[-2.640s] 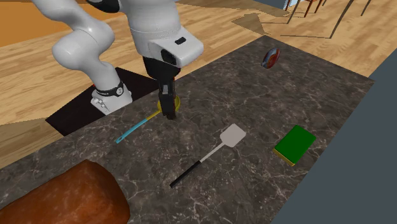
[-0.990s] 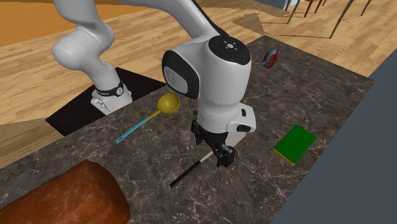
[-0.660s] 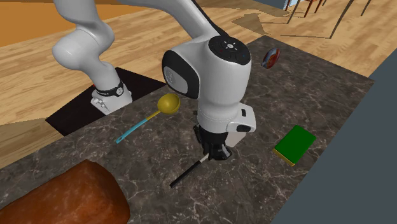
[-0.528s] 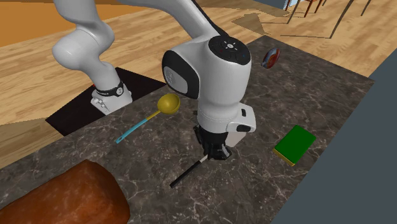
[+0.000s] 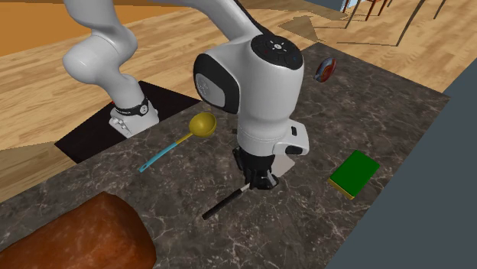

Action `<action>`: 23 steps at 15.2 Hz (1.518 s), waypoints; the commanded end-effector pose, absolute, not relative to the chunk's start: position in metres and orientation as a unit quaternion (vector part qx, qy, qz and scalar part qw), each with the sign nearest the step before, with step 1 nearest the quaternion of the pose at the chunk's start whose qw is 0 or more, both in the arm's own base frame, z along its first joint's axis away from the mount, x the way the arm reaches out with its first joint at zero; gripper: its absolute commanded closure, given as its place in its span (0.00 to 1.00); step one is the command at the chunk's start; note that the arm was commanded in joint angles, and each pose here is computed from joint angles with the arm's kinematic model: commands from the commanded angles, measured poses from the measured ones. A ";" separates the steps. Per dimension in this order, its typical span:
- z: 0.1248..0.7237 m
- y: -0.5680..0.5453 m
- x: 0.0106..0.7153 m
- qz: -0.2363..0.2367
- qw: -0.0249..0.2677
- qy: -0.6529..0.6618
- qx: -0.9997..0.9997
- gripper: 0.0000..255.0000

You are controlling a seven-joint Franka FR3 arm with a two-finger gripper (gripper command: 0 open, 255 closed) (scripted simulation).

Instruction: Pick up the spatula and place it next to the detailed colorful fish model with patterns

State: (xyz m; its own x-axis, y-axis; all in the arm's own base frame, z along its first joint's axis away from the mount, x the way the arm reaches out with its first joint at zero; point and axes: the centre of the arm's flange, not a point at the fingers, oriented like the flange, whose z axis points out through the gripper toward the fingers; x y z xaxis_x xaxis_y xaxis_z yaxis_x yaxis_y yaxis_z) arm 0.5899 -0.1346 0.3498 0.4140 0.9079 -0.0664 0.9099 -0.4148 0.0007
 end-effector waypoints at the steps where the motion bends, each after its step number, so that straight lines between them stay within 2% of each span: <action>1: 0.360 -0.135 0.590 -0.028 0.018 0.541 0.841 1.00; 23: 0.476 -0.135 0.590 -0.028 0.018 0.541 0.841 1.00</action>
State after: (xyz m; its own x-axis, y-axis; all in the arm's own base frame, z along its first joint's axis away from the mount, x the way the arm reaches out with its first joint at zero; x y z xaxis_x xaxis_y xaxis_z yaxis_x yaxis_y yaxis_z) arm 0.5901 -0.1357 0.4702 0.4140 0.9079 -0.0662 0.9099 -0.4148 0.0010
